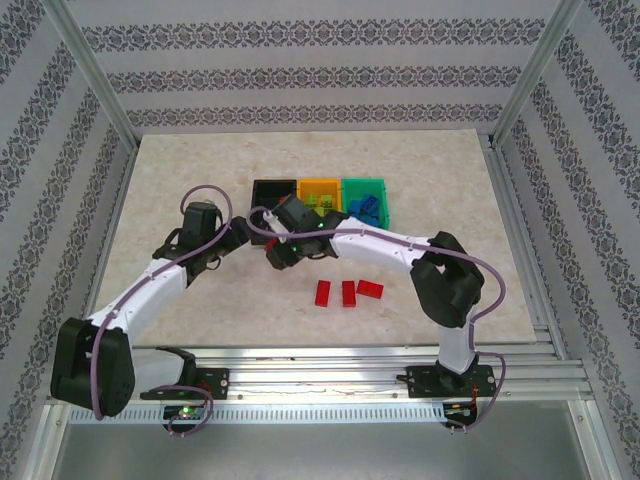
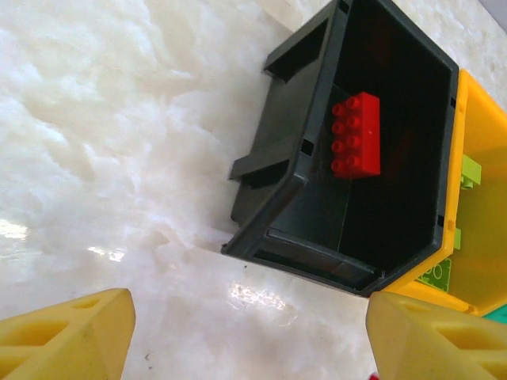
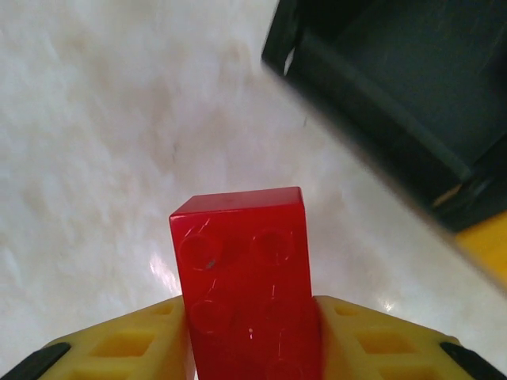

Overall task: Sort the legos into containers by color
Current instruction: Pick up the lego from the bottom-center of the table, then place the lego in the container, then pick up the lego from the bottom-center of the table.

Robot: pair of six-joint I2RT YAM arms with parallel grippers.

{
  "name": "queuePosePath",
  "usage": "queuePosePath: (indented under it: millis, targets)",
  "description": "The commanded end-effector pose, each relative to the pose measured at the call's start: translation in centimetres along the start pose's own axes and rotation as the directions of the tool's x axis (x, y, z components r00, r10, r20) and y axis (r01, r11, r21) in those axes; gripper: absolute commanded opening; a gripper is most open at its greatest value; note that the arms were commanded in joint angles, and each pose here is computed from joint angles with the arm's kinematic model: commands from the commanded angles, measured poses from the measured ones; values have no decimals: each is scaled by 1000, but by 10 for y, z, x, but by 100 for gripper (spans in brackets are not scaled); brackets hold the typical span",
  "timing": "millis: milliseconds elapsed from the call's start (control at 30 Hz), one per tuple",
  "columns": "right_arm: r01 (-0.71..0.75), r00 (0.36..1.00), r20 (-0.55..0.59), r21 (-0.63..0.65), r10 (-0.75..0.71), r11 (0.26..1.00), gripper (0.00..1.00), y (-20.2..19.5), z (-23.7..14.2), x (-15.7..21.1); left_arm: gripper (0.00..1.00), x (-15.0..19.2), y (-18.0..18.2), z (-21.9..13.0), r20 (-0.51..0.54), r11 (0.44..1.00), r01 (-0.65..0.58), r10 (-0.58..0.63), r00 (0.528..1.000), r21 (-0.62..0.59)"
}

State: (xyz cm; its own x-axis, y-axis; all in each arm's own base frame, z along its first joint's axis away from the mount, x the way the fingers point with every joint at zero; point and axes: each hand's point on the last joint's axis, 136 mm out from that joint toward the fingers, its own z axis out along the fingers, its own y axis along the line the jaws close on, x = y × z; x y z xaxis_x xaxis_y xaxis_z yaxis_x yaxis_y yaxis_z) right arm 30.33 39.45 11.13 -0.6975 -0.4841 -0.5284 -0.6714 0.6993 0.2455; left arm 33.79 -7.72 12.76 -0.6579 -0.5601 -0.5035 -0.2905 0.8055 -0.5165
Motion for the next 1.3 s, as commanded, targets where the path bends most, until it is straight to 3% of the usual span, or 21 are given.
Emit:
queuePosePath:
  millis: [0, 233, 400, 600, 833, 1100, 1167, 1267]
  targets:
    - [-110, 990, 91, -27, 112, 994, 41, -11, -10, -45, 77, -5, 12, -8, 35, 1000, -8, 9, 999, -21]
    - [-305, 938, 141, -93, 316, 948, 41, -50, 2, -95, 81, 1, 18, -20, 33, 1000, 2, -1, 999, -10]
    - [-317, 930, 155, -112, 332, 942, 45, -60, 14, -125, 81, 17, 22, -19, -13, 1000, 20, -20, 1000, 11]
    - [-304, 933, 166, -112, 320, 946, 54, -59, 12, -135, 81, 34, 25, -12, -90, 999, 37, -35, 995, 26]
    - [-262, 950, 160, -68, 270, 963, 54, -50, -3, -100, 81, 34, 19, -6, -101, 998, 38, -33, 994, 47]
    - [-204, 975, 97, 15, 201, 979, 54, -34, -15, -21, 81, 36, 12, 12, -146, 996, 54, -43, 988, 72]
    - [-209, 976, 61, 15, 208, 978, 54, -29, -15, -2, 87, 37, 9, 15, -172, 995, 60, -46, 984, 75]
    - [-215, 977, 18, 44, 215, 976, 54, -23, -16, 27, 88, 36, 0, 21, -179, 990, 73, -51, 983, 120]
